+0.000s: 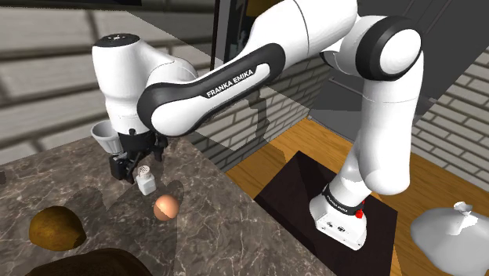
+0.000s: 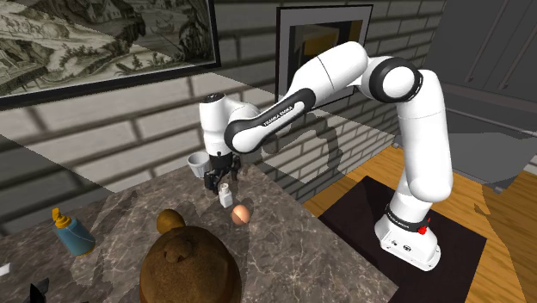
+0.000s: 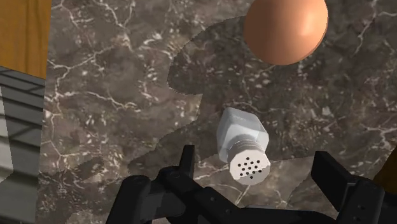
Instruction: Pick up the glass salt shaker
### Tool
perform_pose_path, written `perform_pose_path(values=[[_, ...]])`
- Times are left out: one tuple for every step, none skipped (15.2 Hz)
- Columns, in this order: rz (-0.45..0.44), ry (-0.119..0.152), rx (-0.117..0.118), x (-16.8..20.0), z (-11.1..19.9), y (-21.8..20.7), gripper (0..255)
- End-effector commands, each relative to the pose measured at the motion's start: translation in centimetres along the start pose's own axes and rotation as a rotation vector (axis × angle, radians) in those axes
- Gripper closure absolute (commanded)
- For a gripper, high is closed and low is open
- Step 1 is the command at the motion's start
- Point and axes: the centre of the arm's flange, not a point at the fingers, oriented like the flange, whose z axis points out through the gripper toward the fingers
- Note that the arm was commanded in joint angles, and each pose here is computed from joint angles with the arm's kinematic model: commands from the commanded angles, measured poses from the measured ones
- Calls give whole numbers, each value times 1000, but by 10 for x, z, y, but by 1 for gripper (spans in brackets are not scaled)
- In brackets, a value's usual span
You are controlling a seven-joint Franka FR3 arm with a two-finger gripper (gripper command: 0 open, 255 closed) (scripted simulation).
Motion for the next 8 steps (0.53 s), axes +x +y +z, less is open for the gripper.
perform_pose_path(values=[[0, 1, 0, 0, 10, 1, 0], [0, 1, 0, 0, 13, 1, 0], [0, 1, 0, 0, 13, 1, 0], [0, 1, 0, 0, 13, 1, 255], [0, 0, 0, 0, 13, 1, 255], [0, 0, 0, 0, 13, 1, 255], [0, 0, 0, 0, 13, 1, 255], [0, 0, 0, 0, 13, 1, 255]])
